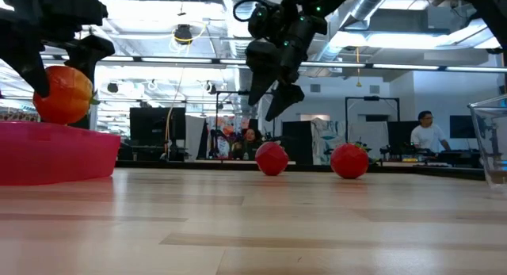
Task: Sort produce into baskets
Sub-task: Put the orange tomato into the red bin, then put the left red tomato into the red bin
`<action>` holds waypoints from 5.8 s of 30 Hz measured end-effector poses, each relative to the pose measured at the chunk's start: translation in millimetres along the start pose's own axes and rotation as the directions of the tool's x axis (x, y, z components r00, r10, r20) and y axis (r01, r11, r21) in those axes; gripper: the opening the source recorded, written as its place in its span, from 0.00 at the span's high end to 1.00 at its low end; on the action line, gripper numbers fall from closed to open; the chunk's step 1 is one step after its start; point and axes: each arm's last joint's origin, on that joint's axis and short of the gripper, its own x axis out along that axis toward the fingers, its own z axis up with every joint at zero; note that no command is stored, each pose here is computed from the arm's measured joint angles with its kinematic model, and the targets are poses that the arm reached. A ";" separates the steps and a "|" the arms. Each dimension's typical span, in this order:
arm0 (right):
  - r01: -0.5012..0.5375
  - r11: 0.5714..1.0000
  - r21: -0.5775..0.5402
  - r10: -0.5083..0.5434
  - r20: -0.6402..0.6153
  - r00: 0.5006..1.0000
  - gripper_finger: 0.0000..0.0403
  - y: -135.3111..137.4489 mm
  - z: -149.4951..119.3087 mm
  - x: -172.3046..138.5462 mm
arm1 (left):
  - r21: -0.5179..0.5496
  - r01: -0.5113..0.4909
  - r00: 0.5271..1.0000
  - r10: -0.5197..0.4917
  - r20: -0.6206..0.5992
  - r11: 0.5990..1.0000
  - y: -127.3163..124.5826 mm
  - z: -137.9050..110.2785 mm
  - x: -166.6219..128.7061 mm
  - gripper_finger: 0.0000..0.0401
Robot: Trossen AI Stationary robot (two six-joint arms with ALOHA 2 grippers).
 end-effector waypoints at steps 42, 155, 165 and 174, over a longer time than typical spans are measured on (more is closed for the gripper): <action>0.328 0.944 0.028 -0.329 0.077 0.941 0.04 -23.4 6.9 11.9 | -0.027 -0.017 0.998 0.019 0.058 0.999 2.7 7.3 -9.8 0.14; -0.319 0.855 -0.410 0.460 0.311 0.832 0.18 154.6 30.0 47.1 | -0.025 -0.065 0.840 0.068 0.538 0.998 7.8 54.4 -24.9 0.33; -0.294 0.890 -0.349 0.390 0.248 0.887 0.01 135.5 29.5 49.6 | -0.096 -0.105 0.875 0.138 0.465 0.990 9.9 40.4 -27.0 0.33; -0.223 0.949 -0.225 0.246 0.080 0.966 0.03 90.0 25.5 45.3 | -0.248 -0.123 0.935 0.196 0.297 0.961 11.4 0.2 -35.2 0.33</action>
